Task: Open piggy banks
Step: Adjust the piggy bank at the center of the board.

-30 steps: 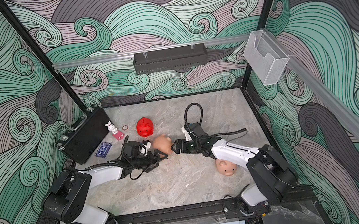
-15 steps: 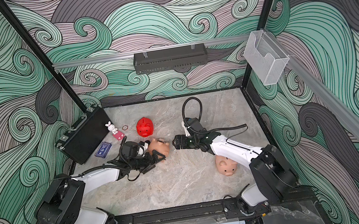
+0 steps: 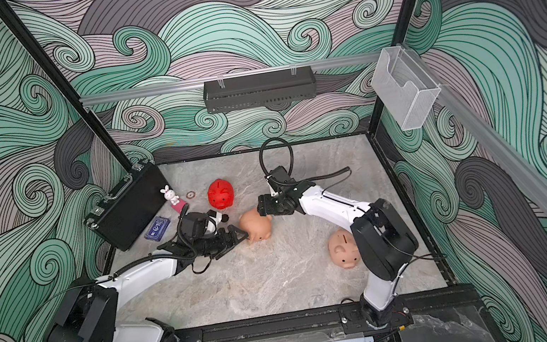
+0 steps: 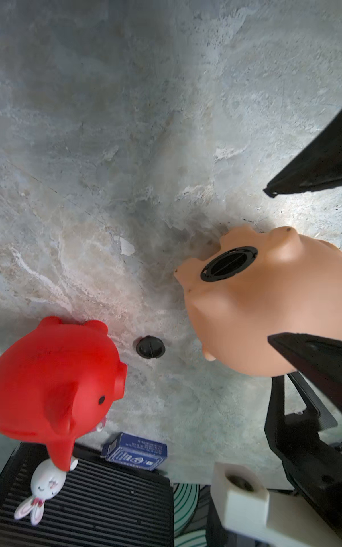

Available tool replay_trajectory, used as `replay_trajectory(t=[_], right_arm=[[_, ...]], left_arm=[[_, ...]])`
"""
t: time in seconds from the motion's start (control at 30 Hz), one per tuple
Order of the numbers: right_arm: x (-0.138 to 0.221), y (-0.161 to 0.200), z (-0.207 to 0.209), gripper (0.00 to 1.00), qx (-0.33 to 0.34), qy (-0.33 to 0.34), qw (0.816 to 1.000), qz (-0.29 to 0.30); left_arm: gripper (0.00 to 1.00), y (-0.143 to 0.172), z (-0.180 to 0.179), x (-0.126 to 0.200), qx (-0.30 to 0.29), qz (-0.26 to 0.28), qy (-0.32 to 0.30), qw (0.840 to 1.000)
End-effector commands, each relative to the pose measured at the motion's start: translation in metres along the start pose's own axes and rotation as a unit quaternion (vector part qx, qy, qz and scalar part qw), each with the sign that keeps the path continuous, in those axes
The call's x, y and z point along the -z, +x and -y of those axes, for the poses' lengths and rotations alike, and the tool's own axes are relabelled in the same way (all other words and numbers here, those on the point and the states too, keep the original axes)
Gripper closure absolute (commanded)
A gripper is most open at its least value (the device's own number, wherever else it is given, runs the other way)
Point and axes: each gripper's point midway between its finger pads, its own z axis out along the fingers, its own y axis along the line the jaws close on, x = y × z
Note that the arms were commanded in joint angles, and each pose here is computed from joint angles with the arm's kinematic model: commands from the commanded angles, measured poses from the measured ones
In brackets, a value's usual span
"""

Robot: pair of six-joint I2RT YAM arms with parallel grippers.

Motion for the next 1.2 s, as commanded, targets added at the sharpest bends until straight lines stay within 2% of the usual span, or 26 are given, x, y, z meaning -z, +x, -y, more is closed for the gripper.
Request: replay_trajectory(t=[0.0, 0.17, 0.37, 0.63, 0.83, 1.17], right_arm=[[-0.003, 0.003, 0.012, 0.28, 0.007, 0.04, 0.999, -0.02], [-0.01, 0.006, 0.016, 0.32, 0.005, 0.049, 0.998, -0.032], [-0.016, 0.014, 0.009, 0.39, 0.002, 0.022, 0.999, -0.048], [-0.015, 0.033, 0.013, 0.43, -0.003, 0.021, 0.998, -0.063], [-0.013, 0.049, 0.013, 0.45, -0.001, 0.014, 0.997, -0.075], [-0.006, 0.036, 0.024, 0.45, 0.015, 0.04, 0.998, -0.049]], left_arm=[[0.15, -0.012, 0.01, 0.006, -0.014, 0.016, 0.002, 1.0], [0.19, -0.017, 0.016, 0.008, -0.016, 0.023, 0.008, 1.0], [0.22, -0.024, 0.017, 0.007, -0.019, 0.031, 0.003, 0.999], [0.24, -0.027, 0.019, 0.004, -0.018, 0.031, 0.004, 0.999], [0.24, -0.032, 0.02, 0.001, -0.019, 0.032, 0.0, 0.999], [0.25, -0.042, 0.022, -0.006, -0.03, 0.025, -0.018, 0.999]])
